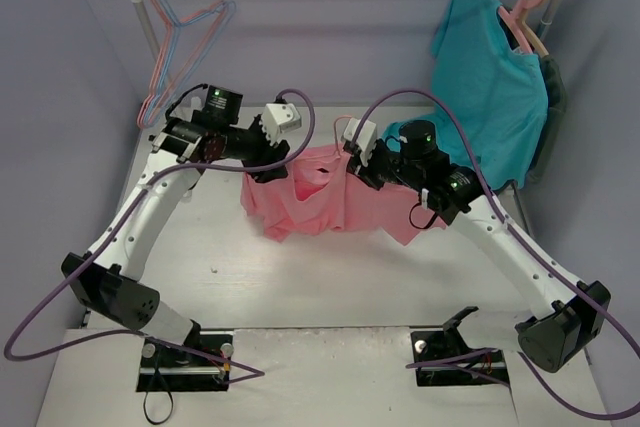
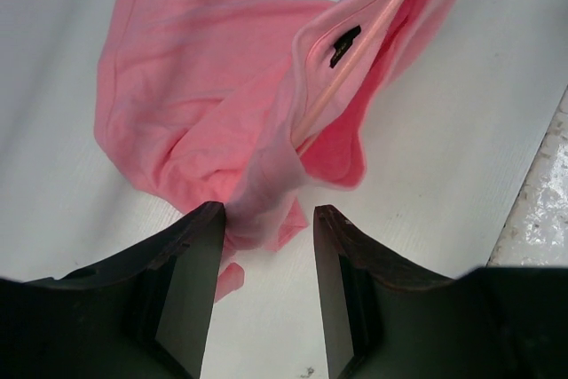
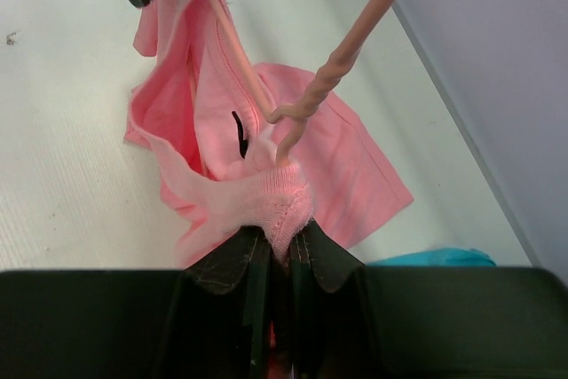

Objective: Place the t-shirt on the hanger
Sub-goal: Place tshirt on hanger

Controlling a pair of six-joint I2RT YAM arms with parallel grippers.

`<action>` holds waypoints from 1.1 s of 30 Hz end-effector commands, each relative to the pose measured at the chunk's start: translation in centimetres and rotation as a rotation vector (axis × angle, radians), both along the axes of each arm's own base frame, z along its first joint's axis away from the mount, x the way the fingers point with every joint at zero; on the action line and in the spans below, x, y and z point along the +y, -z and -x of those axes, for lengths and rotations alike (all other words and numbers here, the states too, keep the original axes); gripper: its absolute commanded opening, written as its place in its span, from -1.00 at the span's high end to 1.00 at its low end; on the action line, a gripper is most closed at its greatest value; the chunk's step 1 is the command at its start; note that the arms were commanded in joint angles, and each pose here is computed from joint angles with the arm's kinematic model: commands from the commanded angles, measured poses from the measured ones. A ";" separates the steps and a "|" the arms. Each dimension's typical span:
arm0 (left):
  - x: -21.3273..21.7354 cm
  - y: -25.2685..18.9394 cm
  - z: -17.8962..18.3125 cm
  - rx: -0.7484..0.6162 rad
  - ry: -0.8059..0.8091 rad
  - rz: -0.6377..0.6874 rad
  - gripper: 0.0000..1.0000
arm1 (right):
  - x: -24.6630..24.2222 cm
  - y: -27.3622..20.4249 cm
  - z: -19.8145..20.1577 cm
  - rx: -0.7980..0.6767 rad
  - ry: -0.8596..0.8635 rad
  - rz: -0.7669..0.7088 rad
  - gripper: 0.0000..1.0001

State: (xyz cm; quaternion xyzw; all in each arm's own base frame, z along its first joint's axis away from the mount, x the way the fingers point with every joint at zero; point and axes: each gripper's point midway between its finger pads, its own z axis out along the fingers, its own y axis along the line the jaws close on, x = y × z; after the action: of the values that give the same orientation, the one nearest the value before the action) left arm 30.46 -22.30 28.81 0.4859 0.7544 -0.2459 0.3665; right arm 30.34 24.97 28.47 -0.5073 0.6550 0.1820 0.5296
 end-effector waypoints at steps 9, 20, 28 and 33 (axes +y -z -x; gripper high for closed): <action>1.4 -6.0 0.2 -0.229 0.005 0.052 0.12 | 0.6 -4.9 -1.0 -0.123 -0.018 -0.088 1.00; 0.0 -3.8 -1.5 -0.181 0.067 0.043 0.12 | 0.9 -5.3 -0.6 -0.119 -0.046 -0.096 1.00; -1.0 -3.2 -0.8 -0.140 0.119 0.083 0.25 | 1.1 -5.2 -0.5 -0.108 -0.055 -0.101 1.00; -1.6 -3.2 0.2 -0.107 0.152 0.127 0.59 | 1.3 -5.0 -0.5 -0.102 -0.061 -0.100 1.00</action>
State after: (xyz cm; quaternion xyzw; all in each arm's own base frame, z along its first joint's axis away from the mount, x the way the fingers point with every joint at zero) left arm 30.99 -22.91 28.84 0.5157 0.7229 -0.2670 0.3743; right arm 30.23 25.37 29.09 -0.5133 0.6455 0.1966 0.5303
